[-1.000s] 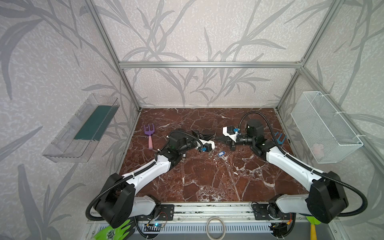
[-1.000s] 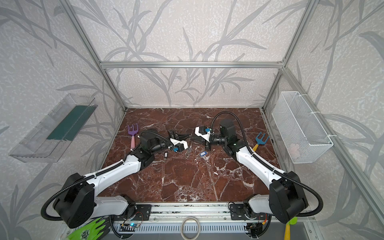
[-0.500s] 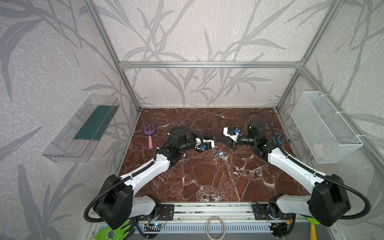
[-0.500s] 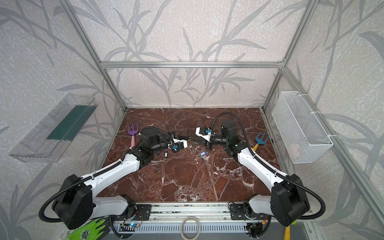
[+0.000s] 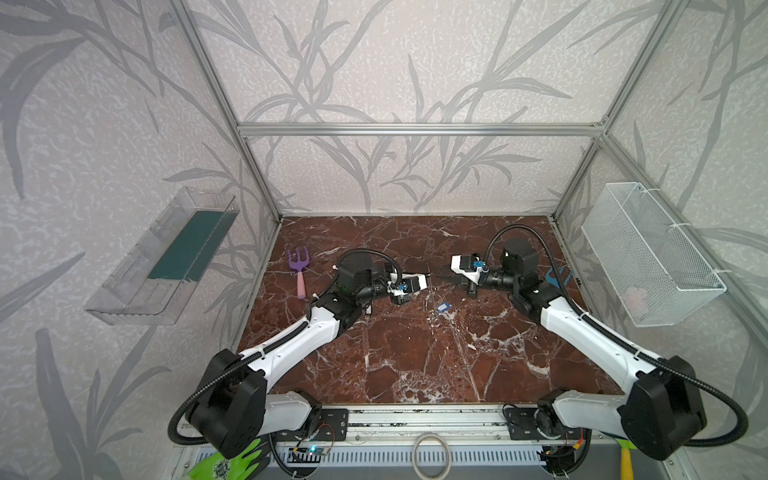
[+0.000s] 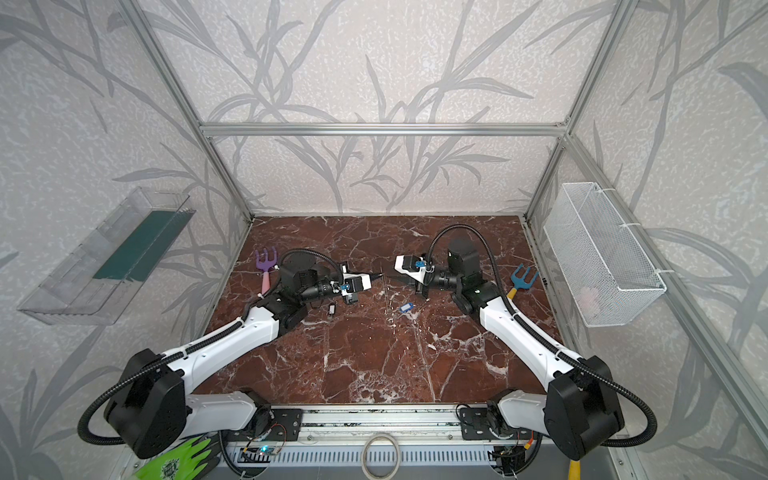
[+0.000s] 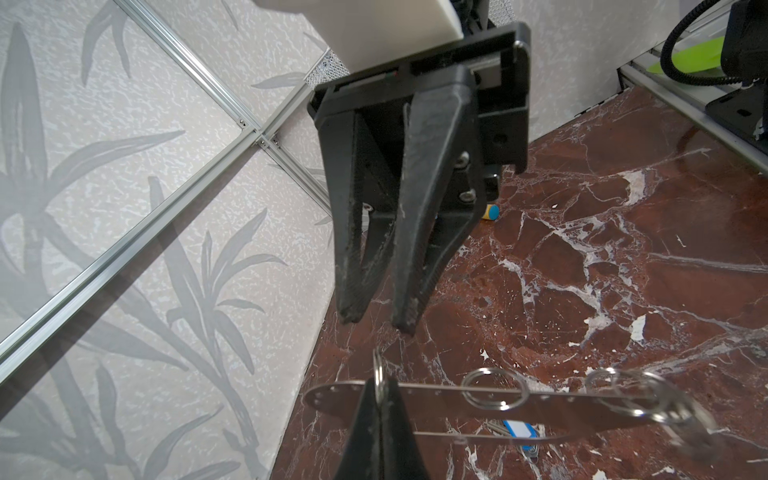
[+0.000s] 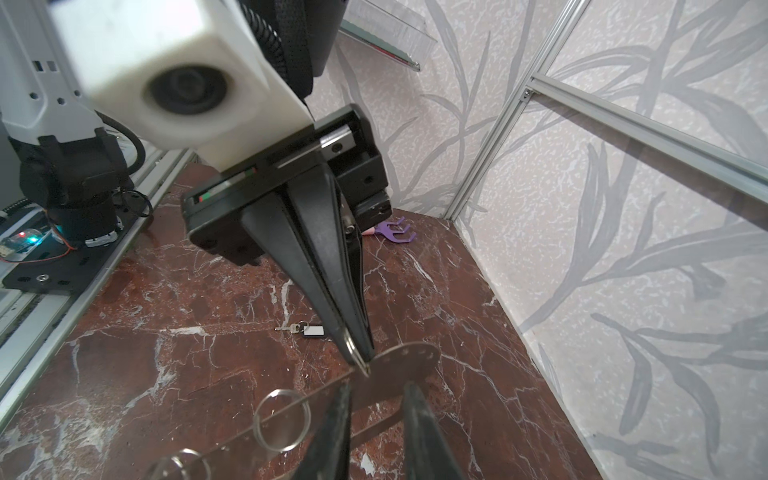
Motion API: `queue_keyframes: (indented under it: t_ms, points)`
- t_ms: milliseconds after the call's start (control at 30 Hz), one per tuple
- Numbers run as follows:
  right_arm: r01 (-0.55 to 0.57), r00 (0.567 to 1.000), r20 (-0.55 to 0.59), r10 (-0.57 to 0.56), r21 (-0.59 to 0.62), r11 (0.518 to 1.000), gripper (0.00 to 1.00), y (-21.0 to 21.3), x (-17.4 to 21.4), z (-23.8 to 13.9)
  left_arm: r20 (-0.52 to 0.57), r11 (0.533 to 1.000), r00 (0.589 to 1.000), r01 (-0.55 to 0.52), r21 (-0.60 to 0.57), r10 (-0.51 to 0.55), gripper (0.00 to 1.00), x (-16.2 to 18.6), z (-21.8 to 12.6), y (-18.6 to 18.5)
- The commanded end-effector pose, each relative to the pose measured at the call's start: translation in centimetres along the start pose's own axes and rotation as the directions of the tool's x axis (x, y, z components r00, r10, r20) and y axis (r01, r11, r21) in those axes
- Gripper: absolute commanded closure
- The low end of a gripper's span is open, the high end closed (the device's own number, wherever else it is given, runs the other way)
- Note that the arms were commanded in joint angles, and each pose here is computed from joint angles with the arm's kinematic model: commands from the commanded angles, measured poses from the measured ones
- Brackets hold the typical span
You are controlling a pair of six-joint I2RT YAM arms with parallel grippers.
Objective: Put the keys on the keyring
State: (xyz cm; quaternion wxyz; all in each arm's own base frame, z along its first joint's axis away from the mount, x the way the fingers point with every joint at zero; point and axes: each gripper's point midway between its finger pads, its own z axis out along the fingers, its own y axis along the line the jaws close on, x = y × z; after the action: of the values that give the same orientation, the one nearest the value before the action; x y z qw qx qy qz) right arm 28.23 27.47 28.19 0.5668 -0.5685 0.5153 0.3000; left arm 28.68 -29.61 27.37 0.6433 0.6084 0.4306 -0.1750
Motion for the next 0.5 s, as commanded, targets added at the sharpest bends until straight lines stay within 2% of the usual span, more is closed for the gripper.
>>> queue_keyframes:
  t_ms: [0, 467]
  points:
    - [-0.020, 0.999, 0.037, 0.021, -0.044, 0.999, 0.76, 0.11, -1.27, 0.12, 0.079, 1.000, 0.997, -0.012, -0.022, 0.013, 1.00, -2.31, 0.00, 1.60]
    - [-0.058, 0.994, 0.086, 0.062, -0.055, 0.997, 0.80, -0.51, -1.72, 1.05, 0.122, 1.000, 0.993, 0.009, -0.016, -0.007, 1.00, -2.78, 0.36, 1.78]
